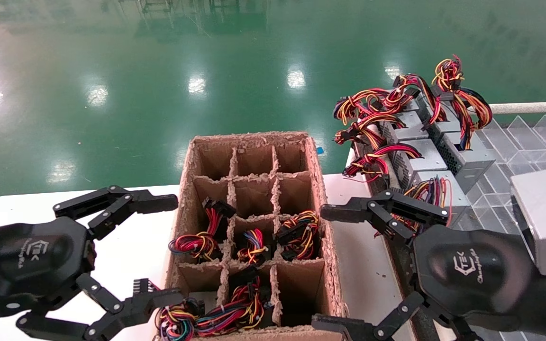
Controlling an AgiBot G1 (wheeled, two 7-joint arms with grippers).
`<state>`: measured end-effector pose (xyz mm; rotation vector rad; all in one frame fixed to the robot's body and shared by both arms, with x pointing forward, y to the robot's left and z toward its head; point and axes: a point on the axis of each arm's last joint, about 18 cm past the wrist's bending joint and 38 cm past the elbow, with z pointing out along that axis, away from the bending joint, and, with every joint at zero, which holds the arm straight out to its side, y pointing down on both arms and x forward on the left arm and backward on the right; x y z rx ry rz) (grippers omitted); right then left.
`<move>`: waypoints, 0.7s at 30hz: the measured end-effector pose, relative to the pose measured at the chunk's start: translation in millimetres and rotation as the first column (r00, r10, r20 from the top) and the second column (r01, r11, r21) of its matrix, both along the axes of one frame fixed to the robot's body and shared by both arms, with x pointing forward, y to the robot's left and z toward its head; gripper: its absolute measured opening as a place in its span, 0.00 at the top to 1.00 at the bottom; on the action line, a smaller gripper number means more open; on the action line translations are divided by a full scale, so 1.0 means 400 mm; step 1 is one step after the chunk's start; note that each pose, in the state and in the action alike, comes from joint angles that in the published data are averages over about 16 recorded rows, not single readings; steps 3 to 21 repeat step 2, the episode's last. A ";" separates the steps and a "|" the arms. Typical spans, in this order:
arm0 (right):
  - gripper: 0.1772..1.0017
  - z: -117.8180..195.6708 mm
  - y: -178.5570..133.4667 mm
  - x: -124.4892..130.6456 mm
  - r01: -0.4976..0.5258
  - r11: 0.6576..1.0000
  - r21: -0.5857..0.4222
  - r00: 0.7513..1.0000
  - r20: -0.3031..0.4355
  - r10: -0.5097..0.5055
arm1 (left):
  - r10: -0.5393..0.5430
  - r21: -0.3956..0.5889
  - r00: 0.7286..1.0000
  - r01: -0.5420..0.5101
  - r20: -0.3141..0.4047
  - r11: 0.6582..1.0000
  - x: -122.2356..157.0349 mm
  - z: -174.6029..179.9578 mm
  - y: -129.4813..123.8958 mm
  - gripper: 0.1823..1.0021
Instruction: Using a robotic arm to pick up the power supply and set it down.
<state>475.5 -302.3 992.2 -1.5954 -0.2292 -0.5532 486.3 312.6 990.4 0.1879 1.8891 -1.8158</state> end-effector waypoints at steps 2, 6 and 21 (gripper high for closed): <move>0.00 0.000 0.000 0.000 0.000 1.000 0.000 1.000 0.000 0.000 | 0.000 0.000 1.000 0.000 0.000 1.000 0.000 0.000 0.000 0.00; 0.00 0.000 0.000 0.000 0.000 1.000 0.000 1.000 0.000 0.000 | 0.000 0.000 1.000 0.000 0.000 1.000 0.000 0.000 0.000 0.00; 0.00 0.000 0.000 0.000 0.000 1.000 0.000 1.000 0.000 0.000 | 0.000 0.000 1.000 0.000 0.000 1.000 0.000 0.000 0.000 0.00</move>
